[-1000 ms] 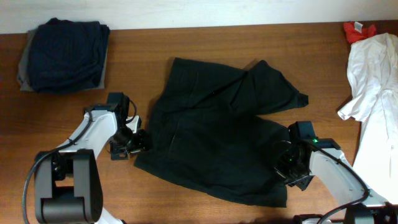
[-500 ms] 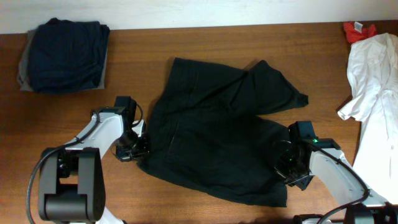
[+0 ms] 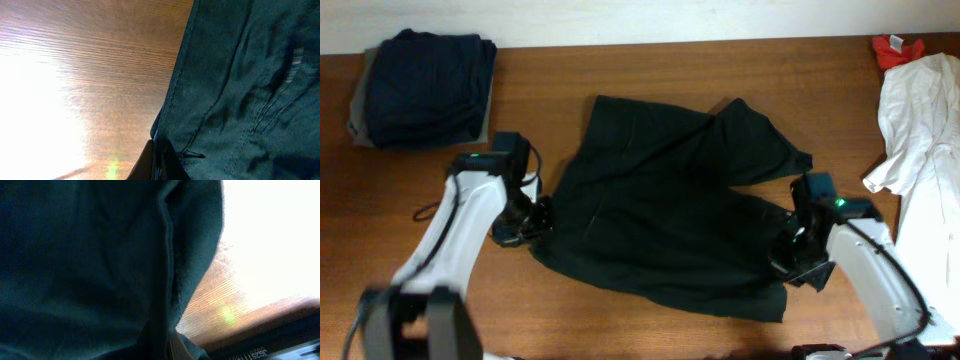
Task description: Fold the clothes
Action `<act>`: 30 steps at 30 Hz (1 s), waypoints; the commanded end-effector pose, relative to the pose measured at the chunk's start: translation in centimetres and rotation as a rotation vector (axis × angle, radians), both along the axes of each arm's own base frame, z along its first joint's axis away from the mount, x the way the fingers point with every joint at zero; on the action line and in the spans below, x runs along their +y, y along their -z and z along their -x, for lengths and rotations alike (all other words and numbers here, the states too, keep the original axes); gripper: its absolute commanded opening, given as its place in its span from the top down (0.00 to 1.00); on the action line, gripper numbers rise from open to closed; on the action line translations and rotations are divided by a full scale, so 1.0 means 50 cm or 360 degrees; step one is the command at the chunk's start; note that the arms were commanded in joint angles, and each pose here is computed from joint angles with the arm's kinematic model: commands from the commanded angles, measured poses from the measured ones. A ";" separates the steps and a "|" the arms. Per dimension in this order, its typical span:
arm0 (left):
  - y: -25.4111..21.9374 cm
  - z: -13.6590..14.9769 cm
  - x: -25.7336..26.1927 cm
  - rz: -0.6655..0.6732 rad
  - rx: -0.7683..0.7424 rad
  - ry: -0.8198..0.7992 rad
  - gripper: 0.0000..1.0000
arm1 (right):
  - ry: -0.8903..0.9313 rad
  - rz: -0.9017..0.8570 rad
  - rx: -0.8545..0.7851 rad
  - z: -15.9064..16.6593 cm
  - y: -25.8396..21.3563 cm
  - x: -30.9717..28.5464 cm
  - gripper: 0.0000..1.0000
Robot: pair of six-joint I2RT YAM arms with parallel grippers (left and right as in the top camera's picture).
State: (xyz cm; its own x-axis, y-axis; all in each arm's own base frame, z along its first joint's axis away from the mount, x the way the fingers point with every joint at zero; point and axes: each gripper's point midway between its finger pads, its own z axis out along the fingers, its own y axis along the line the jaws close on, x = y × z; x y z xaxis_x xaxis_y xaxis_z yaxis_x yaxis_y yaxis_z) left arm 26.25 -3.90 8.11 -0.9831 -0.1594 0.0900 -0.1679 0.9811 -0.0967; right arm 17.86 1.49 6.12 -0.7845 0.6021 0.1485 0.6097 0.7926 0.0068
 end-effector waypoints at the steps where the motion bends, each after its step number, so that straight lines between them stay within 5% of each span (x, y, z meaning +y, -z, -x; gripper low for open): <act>1: -0.158 -0.010 0.012 -0.0021 -0.0408 -0.0062 0.99 | -0.0103 0.0037 -0.0243 -0.051 -0.115 -0.011 0.96; 7: -0.413 0.050 0.016 0.0051 -0.0964 -0.0157 0.99 | -0.0228 0.0076 -0.0784 -0.045 -0.353 -0.011 0.96; 17: -0.761 0.191 0.026 0.0167 -0.1753 -0.0198 0.99 | -0.0328 0.0198 -0.1675 0.071 -0.715 -0.008 0.96; 24: -0.841 0.218 0.113 -0.0091 -0.2008 -0.0526 0.99 | -0.0263 0.0365 -0.1984 0.094 -0.853 -0.035 0.93; 30: -0.774 0.095 0.107 -0.0164 -0.1726 -0.0498 0.99 | -0.0287 0.0334 -0.1726 -0.026 -0.807 -0.037 0.94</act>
State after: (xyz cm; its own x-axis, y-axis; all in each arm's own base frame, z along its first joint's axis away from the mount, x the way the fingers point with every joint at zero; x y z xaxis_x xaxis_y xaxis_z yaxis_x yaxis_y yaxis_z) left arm 16.56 -0.70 49.26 -0.3925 -0.3588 -0.8469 -0.1150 0.9327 -0.3418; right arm 14.22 1.48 48.43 -0.4467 0.4034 -0.7986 0.1146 0.9110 0.3962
